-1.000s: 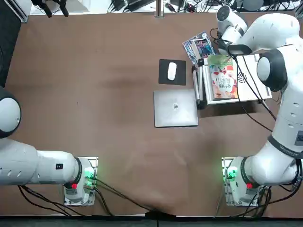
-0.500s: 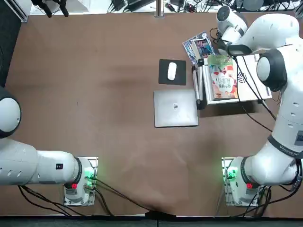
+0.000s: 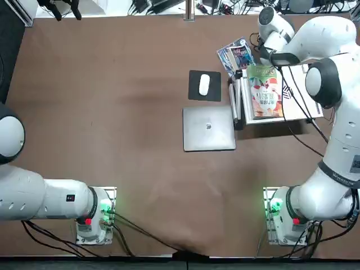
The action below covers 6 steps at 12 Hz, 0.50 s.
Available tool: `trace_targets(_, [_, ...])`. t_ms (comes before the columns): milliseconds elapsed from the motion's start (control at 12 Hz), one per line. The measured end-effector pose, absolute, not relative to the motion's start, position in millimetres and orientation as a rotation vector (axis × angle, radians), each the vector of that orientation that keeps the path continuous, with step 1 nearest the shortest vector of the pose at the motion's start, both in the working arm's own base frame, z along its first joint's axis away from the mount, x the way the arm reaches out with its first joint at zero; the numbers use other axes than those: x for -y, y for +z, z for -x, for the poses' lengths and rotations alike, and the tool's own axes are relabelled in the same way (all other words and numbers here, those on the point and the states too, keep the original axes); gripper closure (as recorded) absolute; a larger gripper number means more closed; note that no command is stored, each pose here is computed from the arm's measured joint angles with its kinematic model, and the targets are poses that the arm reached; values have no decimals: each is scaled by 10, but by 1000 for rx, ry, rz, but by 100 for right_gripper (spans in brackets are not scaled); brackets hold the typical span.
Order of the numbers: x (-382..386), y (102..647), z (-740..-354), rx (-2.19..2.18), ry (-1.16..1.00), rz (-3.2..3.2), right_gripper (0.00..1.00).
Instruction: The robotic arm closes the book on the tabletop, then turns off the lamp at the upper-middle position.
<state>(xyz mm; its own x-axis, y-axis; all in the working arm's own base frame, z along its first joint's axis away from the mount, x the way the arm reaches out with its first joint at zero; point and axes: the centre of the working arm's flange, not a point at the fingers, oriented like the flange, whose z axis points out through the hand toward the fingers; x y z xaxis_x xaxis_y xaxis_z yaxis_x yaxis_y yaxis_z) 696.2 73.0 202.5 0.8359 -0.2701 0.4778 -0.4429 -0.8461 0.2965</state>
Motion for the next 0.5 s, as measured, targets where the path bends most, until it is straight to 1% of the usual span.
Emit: trace_targets(500, [-631,2068,-7003,550,623,-2626,99])
